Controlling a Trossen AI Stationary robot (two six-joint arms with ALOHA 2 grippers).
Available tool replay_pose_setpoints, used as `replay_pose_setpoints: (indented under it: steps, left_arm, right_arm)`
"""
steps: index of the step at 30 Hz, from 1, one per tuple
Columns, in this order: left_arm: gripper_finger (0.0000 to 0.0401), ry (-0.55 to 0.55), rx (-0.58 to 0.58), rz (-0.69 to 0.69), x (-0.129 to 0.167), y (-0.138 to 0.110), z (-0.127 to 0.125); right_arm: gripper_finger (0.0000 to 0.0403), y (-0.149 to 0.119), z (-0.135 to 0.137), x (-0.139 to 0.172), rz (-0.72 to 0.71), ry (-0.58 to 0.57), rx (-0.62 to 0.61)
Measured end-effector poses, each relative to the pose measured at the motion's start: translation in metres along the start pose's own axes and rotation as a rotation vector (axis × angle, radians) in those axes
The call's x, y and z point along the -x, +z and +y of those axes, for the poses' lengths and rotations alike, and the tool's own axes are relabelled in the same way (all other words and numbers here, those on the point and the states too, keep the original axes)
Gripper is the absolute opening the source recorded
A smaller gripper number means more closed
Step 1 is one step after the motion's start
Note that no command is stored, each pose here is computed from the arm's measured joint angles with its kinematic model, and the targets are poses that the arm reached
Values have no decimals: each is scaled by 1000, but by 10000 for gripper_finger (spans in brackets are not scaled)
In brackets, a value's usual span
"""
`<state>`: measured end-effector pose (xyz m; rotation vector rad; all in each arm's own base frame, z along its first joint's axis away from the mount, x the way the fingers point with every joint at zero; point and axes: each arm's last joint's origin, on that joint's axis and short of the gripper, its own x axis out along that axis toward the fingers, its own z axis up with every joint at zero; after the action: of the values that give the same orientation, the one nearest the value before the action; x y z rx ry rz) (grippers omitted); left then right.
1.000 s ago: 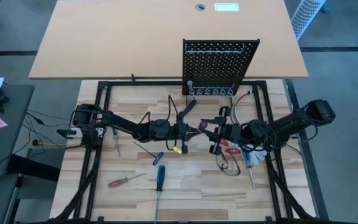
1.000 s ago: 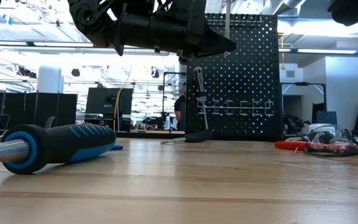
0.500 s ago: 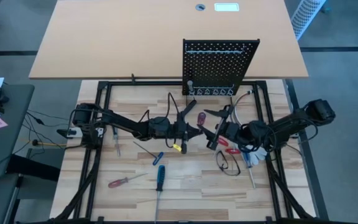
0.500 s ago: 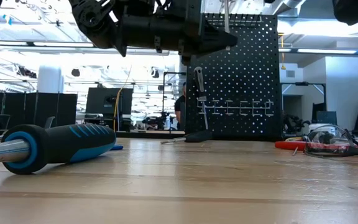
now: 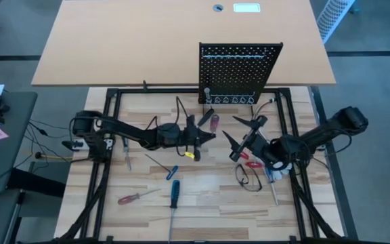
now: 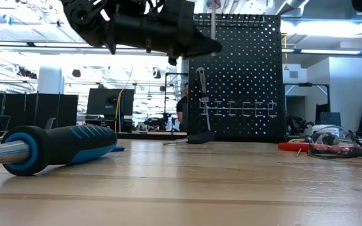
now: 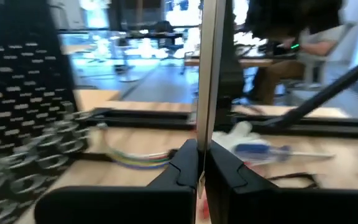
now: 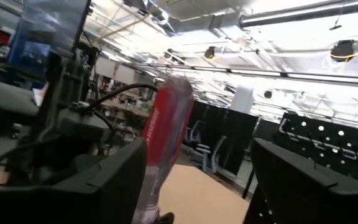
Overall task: Hang tools onto peg board
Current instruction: Hang the right red screwdriver on the pegboard
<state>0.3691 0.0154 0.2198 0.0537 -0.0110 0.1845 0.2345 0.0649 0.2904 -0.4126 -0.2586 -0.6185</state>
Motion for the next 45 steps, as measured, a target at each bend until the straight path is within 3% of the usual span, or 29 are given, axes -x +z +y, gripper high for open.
replay_pose_setpoints:
  steps: [8,13,19,27,34,40,45]
  left_arm:
    - [0,133,-5,6,13,25,29]
    - [0,221,-20,-70,11,53,57]
    - [0,283,-62,1,-10,91,93]
    - [0,376,-49,-73,-10,138,135]
    - [0,375,7,-67,-14,136,160]
    - [0,341,11,-26,-31,122,161]
    - [0,341,16,-38,-31,125,162]
  right_arm:
    - [294,-9,9,6,63,70,-62]
    - [293,-40,23,14,239,171,-174]
    - [291,-82,42,29,425,260,-291]
    - [291,-111,62,33,461,260,-284]
    - [291,-113,65,32,447,259,-289]
    - [291,-112,64,30,430,257,-278]
    - [291,-113,64,30,436,258,-271]
